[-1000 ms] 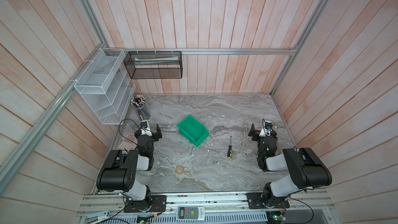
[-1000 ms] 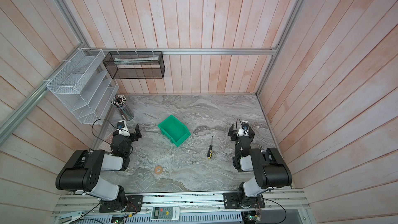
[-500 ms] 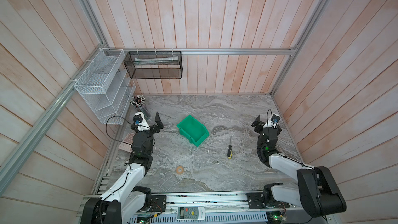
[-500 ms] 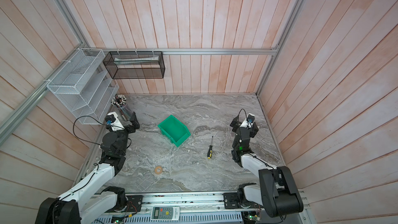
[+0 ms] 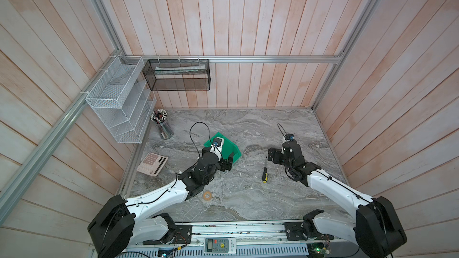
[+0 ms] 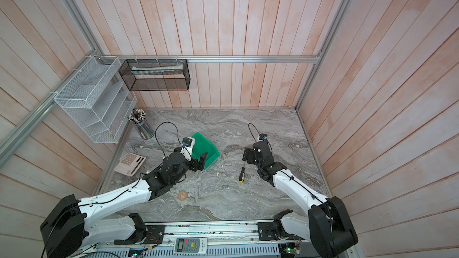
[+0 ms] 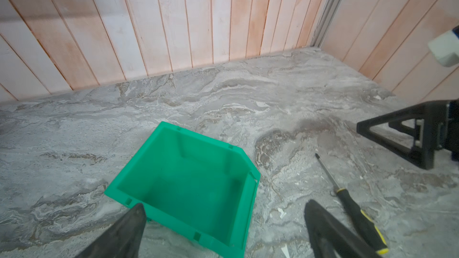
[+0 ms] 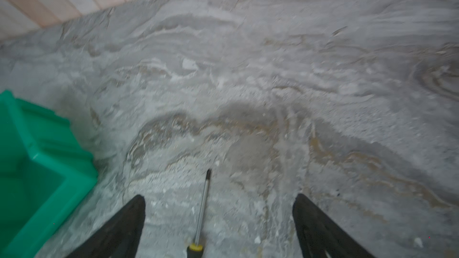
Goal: Put the screwdriver in the bin
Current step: Pick up the screwdriver from the center of the table.
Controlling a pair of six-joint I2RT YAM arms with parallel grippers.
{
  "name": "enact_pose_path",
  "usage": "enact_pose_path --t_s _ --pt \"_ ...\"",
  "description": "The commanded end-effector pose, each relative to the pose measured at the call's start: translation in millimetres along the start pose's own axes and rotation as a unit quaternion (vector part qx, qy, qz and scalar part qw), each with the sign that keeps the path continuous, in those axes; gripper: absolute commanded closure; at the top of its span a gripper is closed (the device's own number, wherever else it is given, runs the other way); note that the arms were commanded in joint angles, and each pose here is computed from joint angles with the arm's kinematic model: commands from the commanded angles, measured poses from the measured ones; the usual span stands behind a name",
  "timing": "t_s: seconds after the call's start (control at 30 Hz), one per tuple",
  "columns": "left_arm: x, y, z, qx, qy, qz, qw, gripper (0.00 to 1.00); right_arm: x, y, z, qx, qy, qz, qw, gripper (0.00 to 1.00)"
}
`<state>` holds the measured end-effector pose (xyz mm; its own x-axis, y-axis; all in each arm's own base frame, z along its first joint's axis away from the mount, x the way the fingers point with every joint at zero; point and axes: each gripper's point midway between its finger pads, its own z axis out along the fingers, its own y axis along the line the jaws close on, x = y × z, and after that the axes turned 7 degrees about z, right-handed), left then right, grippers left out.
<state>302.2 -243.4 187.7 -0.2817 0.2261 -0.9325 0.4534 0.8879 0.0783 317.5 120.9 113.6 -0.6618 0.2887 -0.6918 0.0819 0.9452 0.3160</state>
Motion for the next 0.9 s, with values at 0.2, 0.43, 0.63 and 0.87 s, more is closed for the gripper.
enact_pose_path --t_s 0.2,0.43,0.63,0.87 --pt "51 -12 -13 0.033 0.053 -0.07 0.996 0.0 102 -4 -9 -0.005 0.144 -0.009 0.989 0.19" --pt "65 -23 -19 0.07 0.059 -0.104 0.99 0.0 125 8 0 -0.012 0.172 -0.013 0.985 0.23" --pt "67 -29 -20 0.084 0.066 -0.11 0.988 0.0 127 7 8 0.004 0.174 -0.021 0.985 0.4" --pt "65 -29 -19 0.082 0.064 -0.094 0.99 0.0 137 10 8 0.02 0.175 -0.043 0.983 0.62"
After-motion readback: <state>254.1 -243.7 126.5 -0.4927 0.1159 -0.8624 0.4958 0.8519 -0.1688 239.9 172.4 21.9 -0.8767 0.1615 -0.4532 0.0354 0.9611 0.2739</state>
